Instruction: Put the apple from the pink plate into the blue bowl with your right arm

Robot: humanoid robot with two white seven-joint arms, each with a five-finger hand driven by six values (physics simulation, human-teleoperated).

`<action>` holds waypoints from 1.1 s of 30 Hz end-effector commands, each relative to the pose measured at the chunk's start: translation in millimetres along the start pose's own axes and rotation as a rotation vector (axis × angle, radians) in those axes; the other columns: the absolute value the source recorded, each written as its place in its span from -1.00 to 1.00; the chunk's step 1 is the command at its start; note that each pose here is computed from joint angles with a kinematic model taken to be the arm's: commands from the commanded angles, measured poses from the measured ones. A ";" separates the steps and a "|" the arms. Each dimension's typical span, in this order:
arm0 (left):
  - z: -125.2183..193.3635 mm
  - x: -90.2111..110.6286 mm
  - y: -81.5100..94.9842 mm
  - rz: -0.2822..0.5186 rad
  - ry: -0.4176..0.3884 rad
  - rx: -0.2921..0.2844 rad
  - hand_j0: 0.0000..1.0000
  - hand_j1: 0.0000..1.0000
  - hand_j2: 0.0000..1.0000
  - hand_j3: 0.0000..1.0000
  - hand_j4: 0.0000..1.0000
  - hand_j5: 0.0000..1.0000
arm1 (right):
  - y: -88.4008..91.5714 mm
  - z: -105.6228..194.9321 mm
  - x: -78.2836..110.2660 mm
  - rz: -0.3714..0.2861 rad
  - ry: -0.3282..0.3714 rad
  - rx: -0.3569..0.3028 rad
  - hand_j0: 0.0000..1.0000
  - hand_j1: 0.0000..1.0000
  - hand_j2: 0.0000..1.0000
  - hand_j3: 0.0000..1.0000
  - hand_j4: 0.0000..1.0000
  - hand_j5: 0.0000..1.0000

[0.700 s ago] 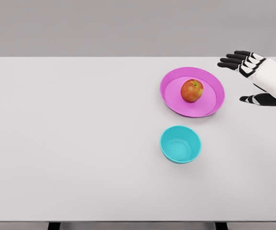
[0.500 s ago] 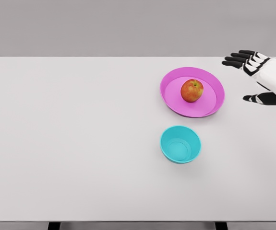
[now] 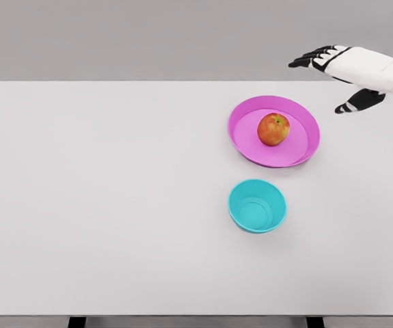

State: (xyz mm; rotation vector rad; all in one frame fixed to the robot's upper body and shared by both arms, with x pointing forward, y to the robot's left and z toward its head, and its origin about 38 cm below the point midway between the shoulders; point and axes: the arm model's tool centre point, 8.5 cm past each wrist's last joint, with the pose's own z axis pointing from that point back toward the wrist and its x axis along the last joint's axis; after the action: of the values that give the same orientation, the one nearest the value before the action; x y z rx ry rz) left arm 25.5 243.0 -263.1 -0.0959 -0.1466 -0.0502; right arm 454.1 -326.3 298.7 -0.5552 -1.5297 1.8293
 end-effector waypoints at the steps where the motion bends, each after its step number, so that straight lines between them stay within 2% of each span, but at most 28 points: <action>1: 0.0 0.1 0.0 0.000 0.000 0.000 1.00 1.00 1.00 1.00 1.00 1.00 | 35.2 -24.2 -1.1 -0.078 -0.012 0.076 1.00 1.00 1.00 1.00 1.00 1.00; 4: 0.0 0.1 0.0 0.000 0.000 0.000 1.00 1.00 1.00 1.00 1.00 1.00 | 40.8 -49.7 1.9 -0.098 -0.035 0.103 1.00 1.00 1.00 1.00 1.00 1.00; 8: 0.0 0.1 0.0 0.000 0.000 0.000 1.00 1.00 1.00 1.00 1.00 1.00 | 50.4 -69.3 -0.6 -0.127 -0.035 0.137 1.00 1.00 1.00 1.00 1.00 1.00; 15: 0.0 0.1 0.0 0.000 0.000 0.000 1.00 1.00 1.00 1.00 1.00 1.00 | 67.9 -71.0 -14.6 -0.161 0.004 0.187 1.00 1.00 1.00 1.00 1.00 1.00; 21: 0.0 0.1 0.0 0.000 0.000 0.000 1.00 1.00 1.00 1.00 1.00 1.00 | 70.5 -91.7 -8.8 -0.168 -0.013 0.209 1.00 1.00 1.00 1.00 1.00 1.00; 28: 0.0 0.1 0.0 0.000 0.000 0.000 1.00 1.00 1.00 1.00 1.00 1.00 | 72.5 -91.9 -9.6 -0.170 -0.010 0.216 1.00 1.00 1.00 1.00 1.00 1.00; 33: 0.0 0.1 0.0 0.000 0.000 0.000 1.00 1.00 1.00 1.00 1.00 1.00 | 87.3 -95.2 -11.9 -0.190 0.000 0.251 1.00 1.00 1.00 1.00 1.00 1.00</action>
State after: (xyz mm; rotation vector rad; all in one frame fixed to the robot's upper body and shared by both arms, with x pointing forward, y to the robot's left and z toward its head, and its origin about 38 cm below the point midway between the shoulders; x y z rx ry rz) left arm 25.6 243.0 -263.0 -0.0960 -0.1469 -0.0501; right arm 508.5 -277.5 196.0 -0.2910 -1.2876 1.8419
